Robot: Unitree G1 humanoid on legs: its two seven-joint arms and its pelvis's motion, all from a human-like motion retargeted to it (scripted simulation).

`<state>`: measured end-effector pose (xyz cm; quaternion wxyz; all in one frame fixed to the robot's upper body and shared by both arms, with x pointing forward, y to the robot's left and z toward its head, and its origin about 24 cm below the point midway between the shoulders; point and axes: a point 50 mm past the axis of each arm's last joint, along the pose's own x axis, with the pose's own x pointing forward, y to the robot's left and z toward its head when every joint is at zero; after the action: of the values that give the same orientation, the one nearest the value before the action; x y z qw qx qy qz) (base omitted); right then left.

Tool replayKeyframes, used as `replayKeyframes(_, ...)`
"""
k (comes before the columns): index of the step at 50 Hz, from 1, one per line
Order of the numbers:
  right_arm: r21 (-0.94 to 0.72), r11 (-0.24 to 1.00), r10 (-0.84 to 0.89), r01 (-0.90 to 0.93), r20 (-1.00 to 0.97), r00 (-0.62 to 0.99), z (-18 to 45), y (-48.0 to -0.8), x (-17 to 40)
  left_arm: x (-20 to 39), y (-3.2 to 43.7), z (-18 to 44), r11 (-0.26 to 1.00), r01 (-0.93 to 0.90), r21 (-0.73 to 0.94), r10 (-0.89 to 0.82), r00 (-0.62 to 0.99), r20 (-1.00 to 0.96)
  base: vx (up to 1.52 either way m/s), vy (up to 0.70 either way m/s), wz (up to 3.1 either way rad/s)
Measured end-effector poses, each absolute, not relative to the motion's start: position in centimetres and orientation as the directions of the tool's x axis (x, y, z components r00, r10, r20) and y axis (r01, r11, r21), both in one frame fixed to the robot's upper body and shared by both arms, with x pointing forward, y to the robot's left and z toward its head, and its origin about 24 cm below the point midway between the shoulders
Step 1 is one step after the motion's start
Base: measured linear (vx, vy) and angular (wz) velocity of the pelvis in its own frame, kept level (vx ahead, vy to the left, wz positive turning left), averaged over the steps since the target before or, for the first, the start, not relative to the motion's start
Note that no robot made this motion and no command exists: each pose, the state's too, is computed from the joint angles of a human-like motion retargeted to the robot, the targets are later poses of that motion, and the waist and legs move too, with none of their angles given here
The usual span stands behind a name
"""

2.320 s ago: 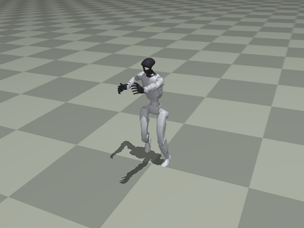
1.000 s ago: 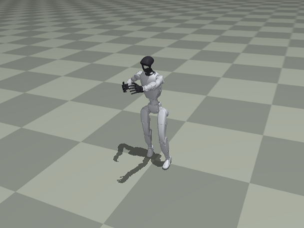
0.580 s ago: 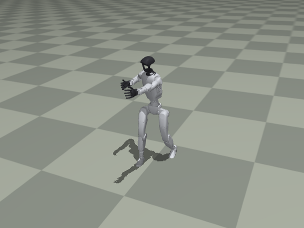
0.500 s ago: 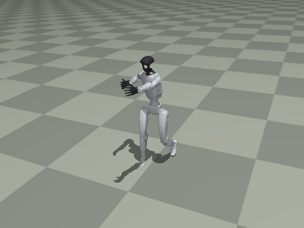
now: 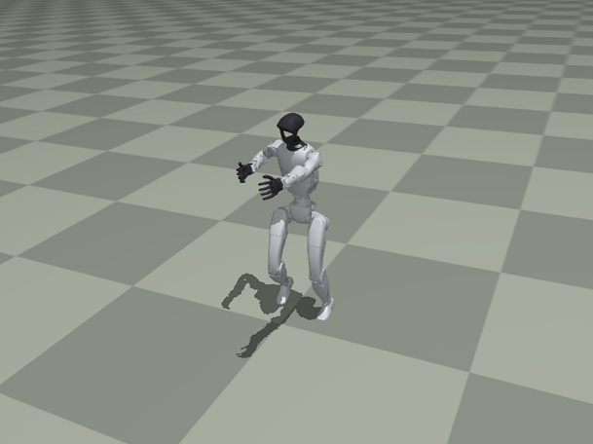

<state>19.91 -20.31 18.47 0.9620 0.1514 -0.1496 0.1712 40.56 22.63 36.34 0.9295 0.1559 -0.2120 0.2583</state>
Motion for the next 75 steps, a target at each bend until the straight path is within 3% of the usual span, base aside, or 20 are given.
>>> replayKeyframes(7,0.218,0.893,0.353,-0.394,0.205,0.913,16.5,-20.3,18.3,41.2,24.4,31.3,0.837,-0.534,0.12,0.462,0.807,0.367,0.87,0.04,0.42)
replayKeyframes(12,0.158,0.874,0.441,-0.46,0.142,0.886,17.0,-19.3,18.2,41.2,23.4,32.4,0.846,-0.506,0.167,0.411,0.819,0.401,0.9,-0.04,-0.3)
replayKeyframes(18,0.094,0.805,0.549,-0.586,0.259,0.795,19.3,-16.3,19.2,40.4,23.0,36.3,0.825,-0.502,0.259,0.336,0.804,0.49,0.79,0.05,-0.68)
replayKeyframes(24,0.119,0.721,0.626,-0.682,0.31,0.716,19.0,-13.7,19.9,40.9,22.8,34.2,0.837,-0.468,0.283,0.306,0.829,0.468,0.75,0.08,-0.29)
replayKeyframes(29,0.042,0.711,0.652,-0.702,0.336,0.68,19.7,-14.2,19.4,40.6,24.9,33.2,0.819,-0.491,0.298,0.333,0.829,0.449,0.67,0.22,-0.56)
replayKeyframes(32,0.021,0.762,0.605,-0.647,0.333,0.723,20.0,-15.3,19.8,40.0,25.9,34.7,0.791,-0.542,0.285,0.378,0.798,0.469,0.52,0.25,-0.61)
replayKeyframes(38,0.22,0.83,0.47,-0.512,0.216,0.856,16.6,-17.7,19.6,39.8,25.9,35.6,0.793,-0.526,0.307,0.357,0.809,0.466,0.44,0.19,-0.74)
replayKeyframes(45,0.151,0.873,0.434,-0.463,0.189,0.881,15.4,-19.0,18.7,36.7,30.7,21.2,0.891,-0.4,0.217,0.338,0.901,0.273,0.44,0.07,-1.47)
replayKeyframes(52,0.057,0.929,0.323,-0.367,0.361,0.875,19.2,-21.1,17.9,28.6,28.9,11.4,0.967,-0.17,0.191,0.145,0.98,0.138,0.39,0.0,-1.76)
replayKeyframes(55,0.047,0.918,0.335,-0.395,0.442,0.832,20.6,-20.8,17.9,25.9,27.4,10.7,0.973,-0.092,0.21,0.061,0.987,0.149,0.27,0.1,-1.93)
replayKeyframes(63,0.136,0.898,0.318,-0.418,0.457,0.831,19.3,-20.0,17.5,21.6,22.7,9.4,0.999,-0.011,0.042,0.002,0.977,0.211,0.23,0.13,-1.75)
replayKeyframes(71,0.171,0.927,0.234,-0.333,0.431,0.872,18.0,-21.3,17.1,19.3,20.4,10.9,0.985,0.133,0.105,-0.157,0.949,0.273,0.01,0.17,-2.33)
replayKeyframes(75,0.272,0.924,0.137,-0.27,0.423,0.896,17.4,-21.7,19.4,20.4,20.0,10.9,0.977,0.158,0.139,-0.189,0.952,0.242,-0.22,0.16,-2.3)
